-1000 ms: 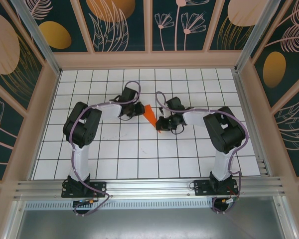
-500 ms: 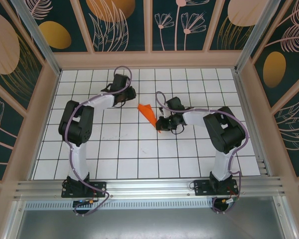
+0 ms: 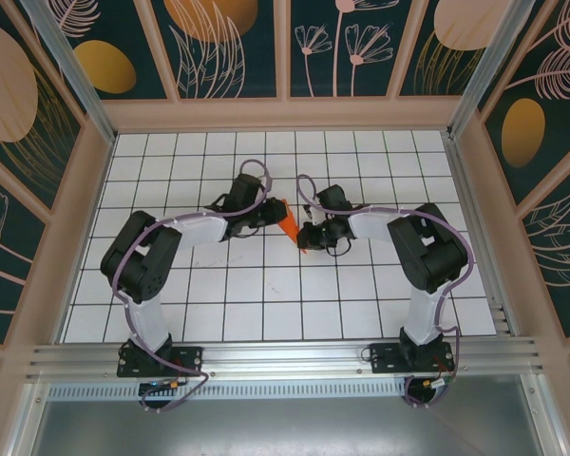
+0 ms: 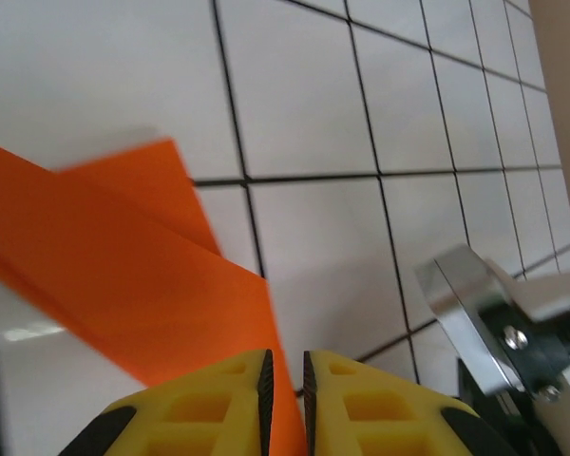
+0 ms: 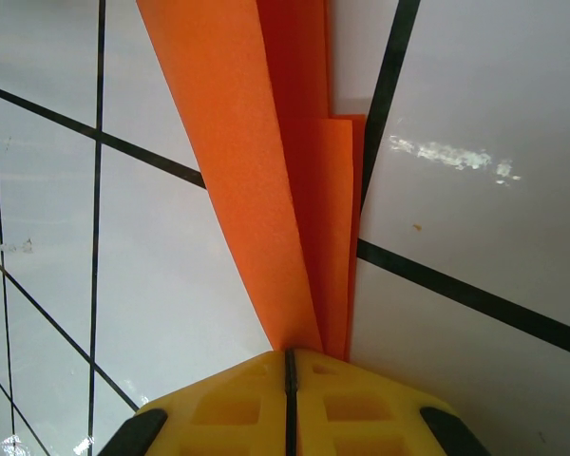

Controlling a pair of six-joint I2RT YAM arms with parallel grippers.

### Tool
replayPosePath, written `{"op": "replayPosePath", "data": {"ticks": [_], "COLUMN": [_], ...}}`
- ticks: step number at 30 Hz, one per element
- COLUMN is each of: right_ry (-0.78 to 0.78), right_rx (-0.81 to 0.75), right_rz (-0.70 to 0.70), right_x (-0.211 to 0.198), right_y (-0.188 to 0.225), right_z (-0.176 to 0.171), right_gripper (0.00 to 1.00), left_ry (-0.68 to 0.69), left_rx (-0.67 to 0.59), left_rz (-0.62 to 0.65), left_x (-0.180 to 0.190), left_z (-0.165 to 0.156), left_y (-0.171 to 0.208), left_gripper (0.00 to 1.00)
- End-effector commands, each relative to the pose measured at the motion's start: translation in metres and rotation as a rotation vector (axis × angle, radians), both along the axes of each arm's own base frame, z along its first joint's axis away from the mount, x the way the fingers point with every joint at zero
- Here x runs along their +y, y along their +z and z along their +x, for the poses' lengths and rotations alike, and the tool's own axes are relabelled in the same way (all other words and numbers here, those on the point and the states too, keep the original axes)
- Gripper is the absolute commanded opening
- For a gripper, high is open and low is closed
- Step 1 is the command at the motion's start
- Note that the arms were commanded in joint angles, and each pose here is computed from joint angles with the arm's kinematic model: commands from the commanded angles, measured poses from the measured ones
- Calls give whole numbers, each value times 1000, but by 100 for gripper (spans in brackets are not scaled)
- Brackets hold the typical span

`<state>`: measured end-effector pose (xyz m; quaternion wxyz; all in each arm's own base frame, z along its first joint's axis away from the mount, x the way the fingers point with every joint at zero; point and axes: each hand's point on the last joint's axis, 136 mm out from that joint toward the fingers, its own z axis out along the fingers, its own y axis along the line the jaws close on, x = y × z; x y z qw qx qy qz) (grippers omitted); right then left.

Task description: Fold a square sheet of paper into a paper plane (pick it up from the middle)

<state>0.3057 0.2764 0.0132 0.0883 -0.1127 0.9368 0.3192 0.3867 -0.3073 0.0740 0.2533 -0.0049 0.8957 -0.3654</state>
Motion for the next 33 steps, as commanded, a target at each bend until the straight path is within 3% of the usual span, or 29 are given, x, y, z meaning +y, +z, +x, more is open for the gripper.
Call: {"op": "replayPosePath", "data": {"ticks": [1, 15, 33], "right_ry": [-25, -39, -52], "right_rx": [165, 181, 196], "right_rz": [-247, -313, -355], "right_x": [-46, -57, -66], "right_y": [-64, -77, -84], "right_z": [-43, -48, -52], "right_gripper": [10, 10, 8], "left_ry": [12, 122, 265], "left_rx": [32, 99, 122], "left_rz": [-24, 221, 295], "left_x": [-8, 20, 88], "left_z": [4, 20, 62], "left_y": [-15, -64, -86], "left_gripper": [18, 18, 18]}}
